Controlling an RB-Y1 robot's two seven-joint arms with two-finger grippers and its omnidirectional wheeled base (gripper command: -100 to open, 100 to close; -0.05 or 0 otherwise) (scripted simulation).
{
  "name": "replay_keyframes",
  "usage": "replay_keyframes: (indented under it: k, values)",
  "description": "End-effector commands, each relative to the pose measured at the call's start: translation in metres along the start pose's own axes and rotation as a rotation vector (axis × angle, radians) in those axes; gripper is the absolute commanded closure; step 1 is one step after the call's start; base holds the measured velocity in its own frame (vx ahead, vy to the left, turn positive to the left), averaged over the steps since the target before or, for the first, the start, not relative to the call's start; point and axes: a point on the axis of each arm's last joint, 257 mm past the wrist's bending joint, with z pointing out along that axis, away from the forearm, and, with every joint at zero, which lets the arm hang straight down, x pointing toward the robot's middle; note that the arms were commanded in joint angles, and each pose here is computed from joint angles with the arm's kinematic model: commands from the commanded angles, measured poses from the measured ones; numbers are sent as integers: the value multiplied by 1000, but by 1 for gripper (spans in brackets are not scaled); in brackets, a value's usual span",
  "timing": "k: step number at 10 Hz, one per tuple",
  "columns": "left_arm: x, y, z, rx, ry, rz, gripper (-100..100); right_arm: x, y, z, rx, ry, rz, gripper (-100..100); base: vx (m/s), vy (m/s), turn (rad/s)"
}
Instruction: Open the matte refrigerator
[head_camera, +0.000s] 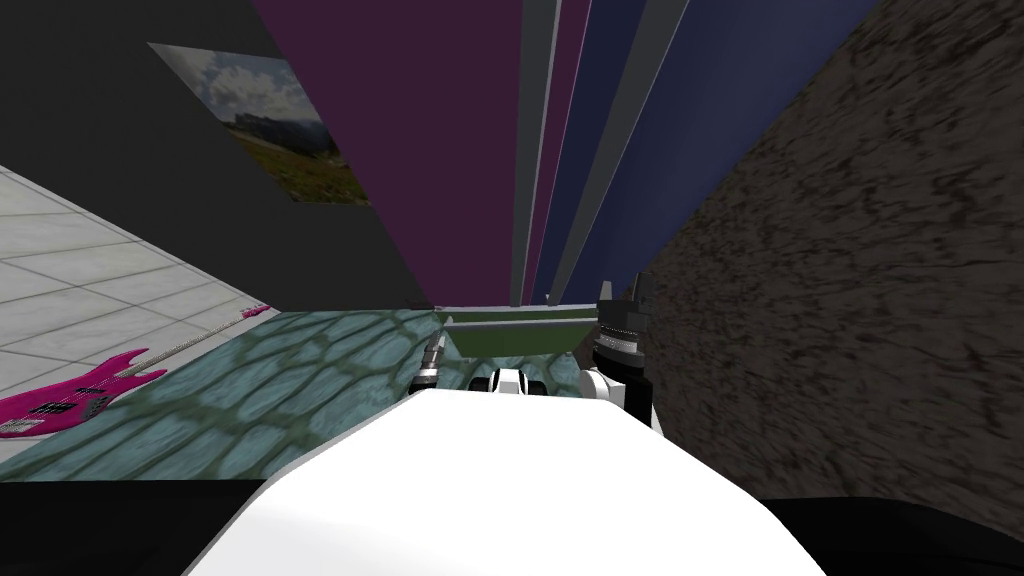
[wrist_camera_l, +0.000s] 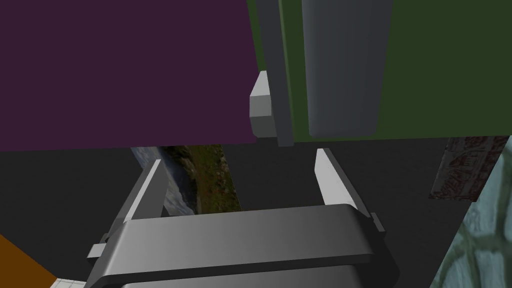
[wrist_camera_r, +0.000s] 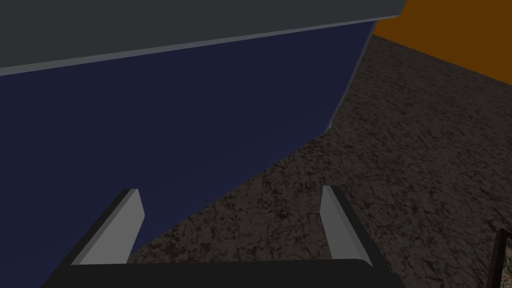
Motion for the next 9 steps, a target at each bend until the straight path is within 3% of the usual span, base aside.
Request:
replay_keyframes:
  k: [1, 4, 7, 9]
  values:
    - [8, 18, -13, -42, 4, -3, -100, 0, 0, 0, 0, 0, 0, 0, 95, -73, 6]
    - [13, 27, -21, -66, 5, -7, -100, 0, 0, 0, 0, 0, 0, 0, 66, -56, 2]
    - [33, 46, -39, -122, 10, -26, -100, 0, 0, 0, 0, 0, 0, 0, 78, -73, -2]
    - [33, 46, -39, -122, 10, -26, -100, 0, 0, 0, 0, 0, 0, 0, 49, -44, 2]
